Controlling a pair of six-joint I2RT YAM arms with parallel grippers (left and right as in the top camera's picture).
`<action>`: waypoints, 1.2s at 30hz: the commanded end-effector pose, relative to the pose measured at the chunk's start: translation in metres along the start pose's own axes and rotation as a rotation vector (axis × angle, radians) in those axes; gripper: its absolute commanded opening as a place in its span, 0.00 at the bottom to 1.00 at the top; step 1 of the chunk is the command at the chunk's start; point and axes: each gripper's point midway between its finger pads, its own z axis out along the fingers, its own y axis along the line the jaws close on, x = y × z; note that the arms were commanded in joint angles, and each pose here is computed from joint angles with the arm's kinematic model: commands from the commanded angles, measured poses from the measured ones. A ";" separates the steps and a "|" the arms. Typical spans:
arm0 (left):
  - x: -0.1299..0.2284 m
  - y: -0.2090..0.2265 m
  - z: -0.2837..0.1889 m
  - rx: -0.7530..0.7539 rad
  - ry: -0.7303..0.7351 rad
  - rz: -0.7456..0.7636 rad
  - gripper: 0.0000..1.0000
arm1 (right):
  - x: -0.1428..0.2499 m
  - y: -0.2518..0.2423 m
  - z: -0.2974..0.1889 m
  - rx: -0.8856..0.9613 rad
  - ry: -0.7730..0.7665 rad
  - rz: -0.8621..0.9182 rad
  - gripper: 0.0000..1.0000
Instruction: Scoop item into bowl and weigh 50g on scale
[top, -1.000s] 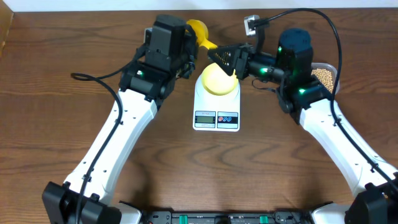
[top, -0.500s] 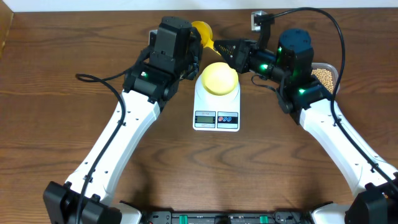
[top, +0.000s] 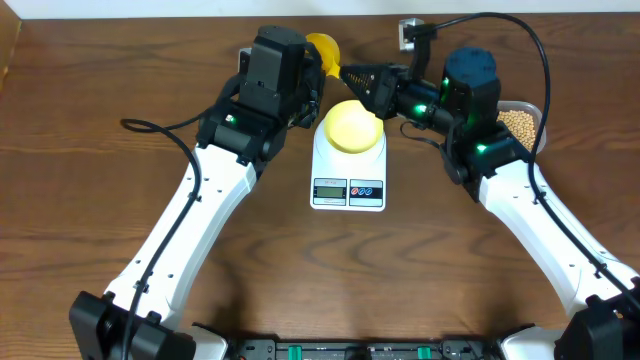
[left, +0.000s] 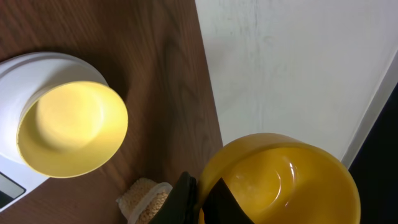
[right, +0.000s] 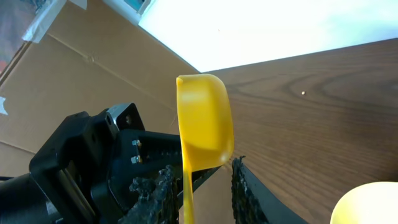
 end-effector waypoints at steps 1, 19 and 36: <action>0.020 0.002 0.002 -0.010 0.084 0.005 0.07 | -0.002 0.012 0.002 -0.020 -0.008 -0.011 0.25; 0.028 0.003 0.001 -0.015 0.126 0.005 0.08 | 0.005 0.020 0.006 -0.036 0.009 -0.019 0.19; 0.027 0.003 0.001 -0.017 0.124 0.006 0.60 | -0.006 -0.004 -0.004 0.021 -0.006 -0.001 0.01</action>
